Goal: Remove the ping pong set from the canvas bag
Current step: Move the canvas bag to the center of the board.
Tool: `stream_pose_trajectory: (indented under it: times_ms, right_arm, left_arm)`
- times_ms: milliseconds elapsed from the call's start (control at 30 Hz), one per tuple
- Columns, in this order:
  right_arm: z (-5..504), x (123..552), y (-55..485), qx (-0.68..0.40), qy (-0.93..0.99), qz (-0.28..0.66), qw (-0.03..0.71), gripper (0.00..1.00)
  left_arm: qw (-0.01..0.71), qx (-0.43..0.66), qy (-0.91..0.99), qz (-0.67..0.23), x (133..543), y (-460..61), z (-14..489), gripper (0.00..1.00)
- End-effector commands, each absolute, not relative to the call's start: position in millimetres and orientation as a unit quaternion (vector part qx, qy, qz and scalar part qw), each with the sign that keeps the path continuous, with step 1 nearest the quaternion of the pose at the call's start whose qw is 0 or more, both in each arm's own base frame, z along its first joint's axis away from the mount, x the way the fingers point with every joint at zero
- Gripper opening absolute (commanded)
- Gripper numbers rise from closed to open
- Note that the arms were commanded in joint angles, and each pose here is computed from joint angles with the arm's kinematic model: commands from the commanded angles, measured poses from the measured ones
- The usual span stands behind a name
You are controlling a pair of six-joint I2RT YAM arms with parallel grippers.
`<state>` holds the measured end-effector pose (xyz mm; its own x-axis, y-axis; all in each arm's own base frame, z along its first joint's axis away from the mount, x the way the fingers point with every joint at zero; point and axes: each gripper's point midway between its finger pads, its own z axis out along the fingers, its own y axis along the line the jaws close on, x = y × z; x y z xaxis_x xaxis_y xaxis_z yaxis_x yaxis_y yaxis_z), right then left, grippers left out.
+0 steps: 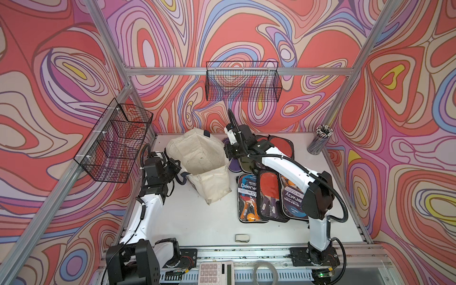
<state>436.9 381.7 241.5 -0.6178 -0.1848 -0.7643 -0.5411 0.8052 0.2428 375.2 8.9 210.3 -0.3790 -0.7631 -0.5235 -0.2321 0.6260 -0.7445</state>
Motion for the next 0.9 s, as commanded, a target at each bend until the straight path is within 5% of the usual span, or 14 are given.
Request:
stream_pose_trajectory:
  times_ms: [0,867]
  right_arm:
    - [243.8,439.5,392.6,-0.212,0.864,0.239,0.39,0.0]
    - [247.8,540.3,409.2,-0.153,0.835,0.211,0.484,0.0]
  left_arm:
    - [0.488,-0.319,0.764,-0.276,389.1,20.7,233.2,0.0]
    - [0.554,-0.27,0.734,-0.285,527.1,40.9,268.3,0.0]
